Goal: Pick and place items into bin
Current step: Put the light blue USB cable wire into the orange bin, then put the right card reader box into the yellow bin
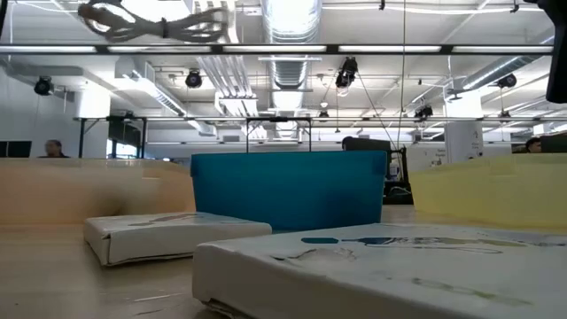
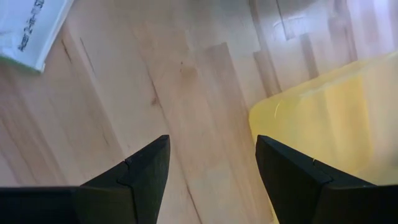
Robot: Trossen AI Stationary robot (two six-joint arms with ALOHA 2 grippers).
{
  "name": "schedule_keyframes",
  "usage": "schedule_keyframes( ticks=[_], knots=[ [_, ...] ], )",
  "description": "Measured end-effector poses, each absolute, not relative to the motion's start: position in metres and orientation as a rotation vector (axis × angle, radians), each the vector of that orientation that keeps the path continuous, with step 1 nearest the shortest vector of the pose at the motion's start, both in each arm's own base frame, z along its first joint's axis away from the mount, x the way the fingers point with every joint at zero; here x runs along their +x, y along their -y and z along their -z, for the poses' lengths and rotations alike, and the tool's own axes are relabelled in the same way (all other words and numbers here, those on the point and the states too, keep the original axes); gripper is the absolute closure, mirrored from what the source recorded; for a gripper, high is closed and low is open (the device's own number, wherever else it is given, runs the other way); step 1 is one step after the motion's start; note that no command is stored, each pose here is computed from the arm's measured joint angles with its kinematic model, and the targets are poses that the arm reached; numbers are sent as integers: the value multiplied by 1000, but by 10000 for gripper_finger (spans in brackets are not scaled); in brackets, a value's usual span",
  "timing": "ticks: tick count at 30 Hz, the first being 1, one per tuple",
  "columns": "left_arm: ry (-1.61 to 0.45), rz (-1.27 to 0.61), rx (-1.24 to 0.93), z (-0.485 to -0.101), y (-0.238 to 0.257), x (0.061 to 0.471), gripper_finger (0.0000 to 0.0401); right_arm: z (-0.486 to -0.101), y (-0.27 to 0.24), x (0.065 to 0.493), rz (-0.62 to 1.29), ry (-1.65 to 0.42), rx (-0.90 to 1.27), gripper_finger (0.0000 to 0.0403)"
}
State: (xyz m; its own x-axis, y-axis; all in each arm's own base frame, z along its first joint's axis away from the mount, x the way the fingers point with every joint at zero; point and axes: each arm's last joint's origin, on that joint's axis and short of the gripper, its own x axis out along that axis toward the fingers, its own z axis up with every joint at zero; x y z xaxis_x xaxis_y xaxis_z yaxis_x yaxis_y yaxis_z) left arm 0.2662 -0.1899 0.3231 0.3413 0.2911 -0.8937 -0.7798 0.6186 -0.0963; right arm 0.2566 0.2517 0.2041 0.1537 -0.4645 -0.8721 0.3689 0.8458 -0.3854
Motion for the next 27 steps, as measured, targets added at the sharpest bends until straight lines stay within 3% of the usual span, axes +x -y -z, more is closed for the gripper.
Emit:
schedule_keyframes(
  ticks=[2, 4, 9, 11, 16, 22, 27],
  knots=[
    [-934, -910, -573, -335, 164, 244, 401, -204, -251, 258, 612, -1279, -75, 179],
    [-870, -950, -642, -332, 135, 234, 401, -204, -250, 259, 620, -1276, -64, 179],
    [-866, -1232, -731, -282, 67, 201, 401, -204, -247, 261, 632, -1282, -48, 179],
    [-898, -1256, -809, -264, 53, 194, 399, -204, -247, 261, 632, -1294, -37, 179],
    [-796, -994, -935, -248, 43, 199, 358, -204, -248, 260, 619, -1329, -25, 179],
    [-732, -943, -857, -262, 40, 197, 275, -200, -252, 262, 454, -1455, -52, 179],
    [-573, -343, -720, -297, 84, 236, 266, -184, -265, 272, 206, -1414, -2, 179]
  ],
)
